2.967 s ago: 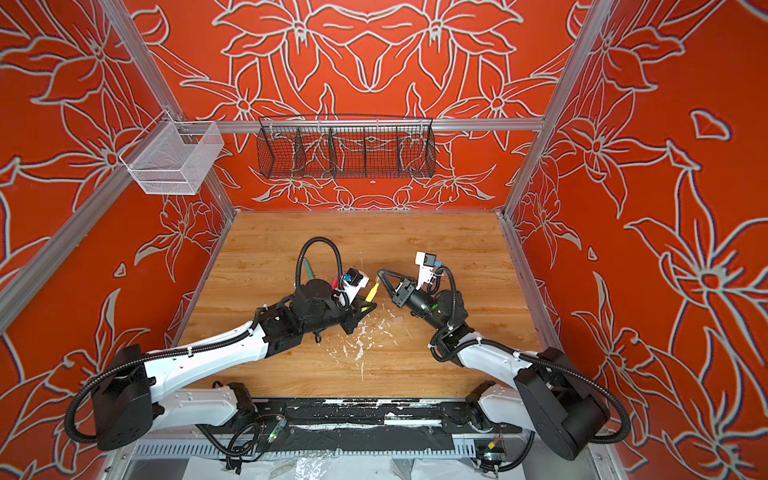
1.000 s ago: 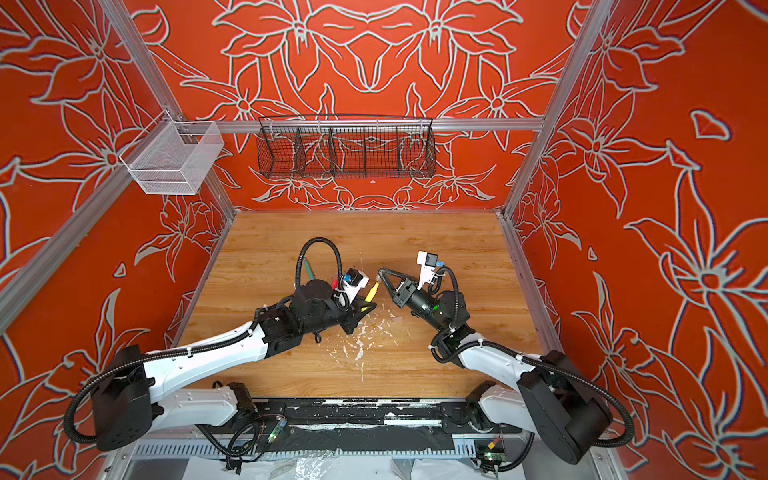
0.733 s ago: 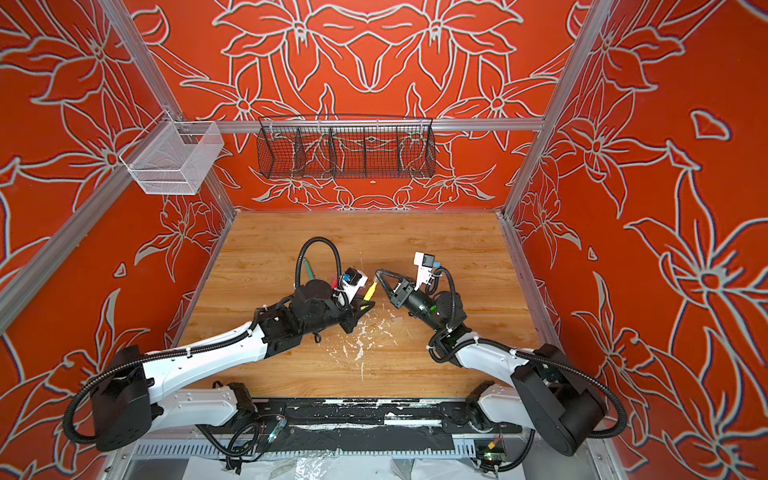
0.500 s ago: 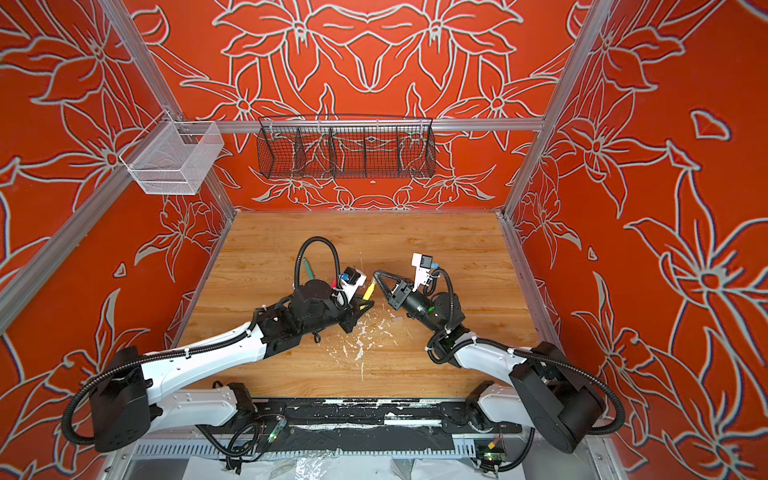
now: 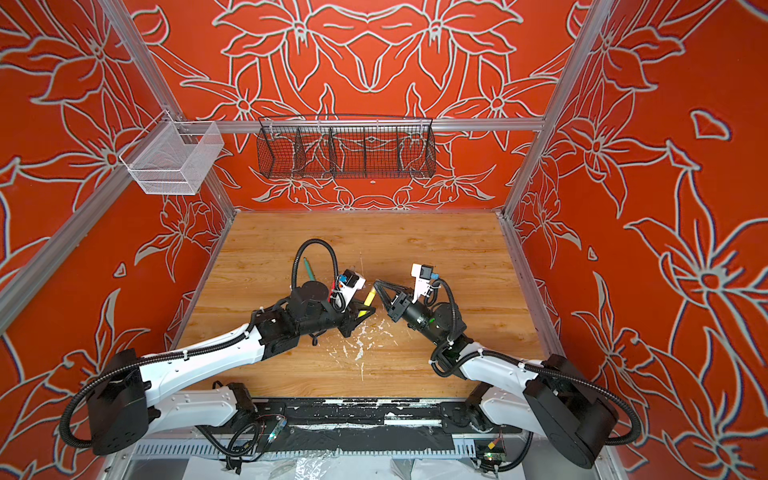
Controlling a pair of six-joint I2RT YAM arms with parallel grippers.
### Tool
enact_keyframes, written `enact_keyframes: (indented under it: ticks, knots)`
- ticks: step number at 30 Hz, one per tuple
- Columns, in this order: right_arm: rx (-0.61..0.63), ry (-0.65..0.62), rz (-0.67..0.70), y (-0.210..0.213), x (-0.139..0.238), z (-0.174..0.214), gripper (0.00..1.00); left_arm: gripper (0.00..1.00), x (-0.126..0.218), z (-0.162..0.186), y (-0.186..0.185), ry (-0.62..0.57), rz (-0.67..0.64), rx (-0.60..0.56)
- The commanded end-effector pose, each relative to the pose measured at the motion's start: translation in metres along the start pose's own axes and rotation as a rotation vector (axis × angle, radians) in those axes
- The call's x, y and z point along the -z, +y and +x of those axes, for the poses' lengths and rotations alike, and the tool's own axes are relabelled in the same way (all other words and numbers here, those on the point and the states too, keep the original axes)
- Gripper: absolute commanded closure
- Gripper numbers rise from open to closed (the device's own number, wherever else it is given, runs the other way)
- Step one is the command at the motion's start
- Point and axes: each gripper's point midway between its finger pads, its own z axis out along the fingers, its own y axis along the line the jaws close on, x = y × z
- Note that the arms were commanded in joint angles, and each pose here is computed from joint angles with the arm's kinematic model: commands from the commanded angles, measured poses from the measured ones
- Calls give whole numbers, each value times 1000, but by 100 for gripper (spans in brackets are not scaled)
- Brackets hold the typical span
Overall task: Insert the pens into the pen caps
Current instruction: 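Slide the translucent cap onto the yellow marker tip and open the right gripper, then press the cap down onto the yellow marker with the right gripper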
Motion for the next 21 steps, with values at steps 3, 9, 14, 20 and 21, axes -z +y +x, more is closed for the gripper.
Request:
enact_keyframes:
  ticks: [3, 9, 14, 20, 21]
  knots:
    - [-1, 74, 68, -15, 8, 21, 55, 100, 6, -27, -3, -99, 11, -21]
    - [46, 14, 132, -14, 23, 1, 44, 100, 3, -22, -2, -72, 5, -60]
    - [53, -65, 104, -2, 39, -18, 43, 100, -5, -18, -10, -35, 50, -80]
    - [4, -60, 149, -12, 39, -26, 46, 100, -15, -7, -36, 12, 49, -220]
    - [3, -54, 146, -11, 38, -26, 49, 100, -17, -6, -39, 20, 46, -236]
